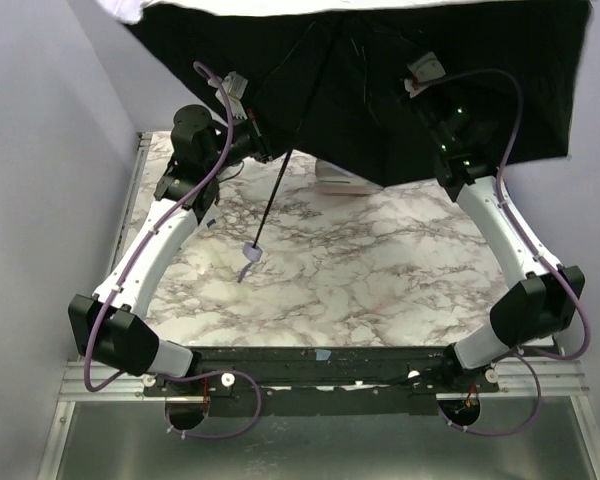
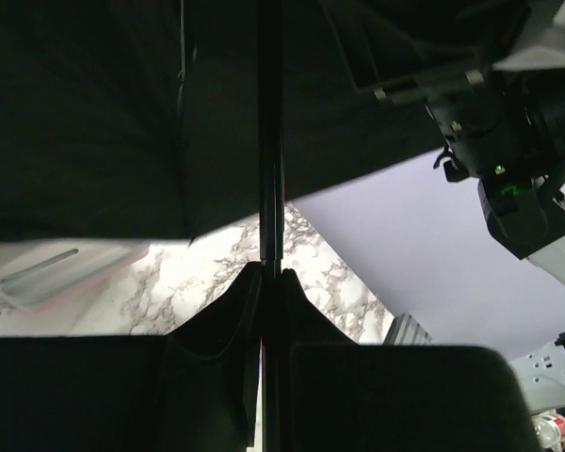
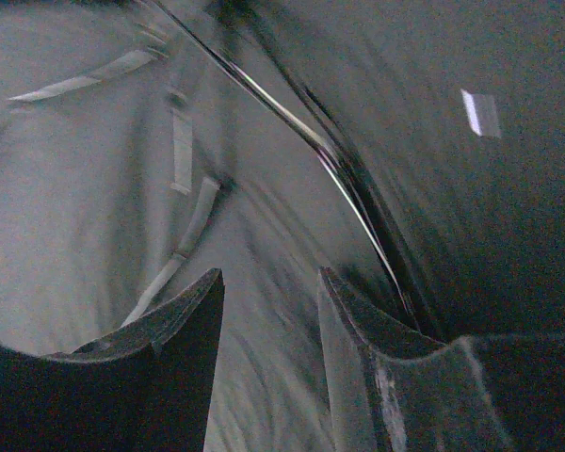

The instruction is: Open the umbrella

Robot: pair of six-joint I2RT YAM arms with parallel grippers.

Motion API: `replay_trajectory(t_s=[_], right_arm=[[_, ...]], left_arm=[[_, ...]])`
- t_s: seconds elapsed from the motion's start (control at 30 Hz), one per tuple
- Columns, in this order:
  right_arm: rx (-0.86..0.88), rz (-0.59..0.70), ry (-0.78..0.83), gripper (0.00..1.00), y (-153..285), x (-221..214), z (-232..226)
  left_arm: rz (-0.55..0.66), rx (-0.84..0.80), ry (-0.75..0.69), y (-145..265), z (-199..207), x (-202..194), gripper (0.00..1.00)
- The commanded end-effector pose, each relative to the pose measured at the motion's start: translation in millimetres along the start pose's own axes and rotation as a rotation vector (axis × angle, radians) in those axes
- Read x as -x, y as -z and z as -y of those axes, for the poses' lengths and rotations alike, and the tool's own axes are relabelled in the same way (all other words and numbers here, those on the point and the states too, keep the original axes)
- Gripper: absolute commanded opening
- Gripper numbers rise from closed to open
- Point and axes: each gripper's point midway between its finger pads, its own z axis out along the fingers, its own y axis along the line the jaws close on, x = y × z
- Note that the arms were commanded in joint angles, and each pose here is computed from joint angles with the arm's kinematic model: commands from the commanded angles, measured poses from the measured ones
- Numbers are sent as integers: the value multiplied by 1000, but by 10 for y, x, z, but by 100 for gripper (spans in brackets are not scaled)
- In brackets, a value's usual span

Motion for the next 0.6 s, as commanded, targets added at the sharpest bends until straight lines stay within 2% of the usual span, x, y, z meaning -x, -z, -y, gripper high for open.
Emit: replay_trajectory(t_s=[0.0, 0.13, 0.27, 0.4, 0.57], right_arm=[[307, 162, -154, 48, 307, 550, -552], [368, 227, -259, 48, 387, 928, -794], [318, 299, -221, 42, 274, 1307, -968], [130, 347, -133, 39, 45, 1481, -890], [-68, 413, -104, 34, -126, 1650, -527]], left_arm=[[94, -105, -115, -75, 287, 389, 0], [96, -117, -101, -152, 301, 404, 0], [74, -141, -88, -212, 357, 287, 0], [52, -159, -80, -247, 415, 168, 0], [50, -162, -79, -217, 423, 76, 0]])
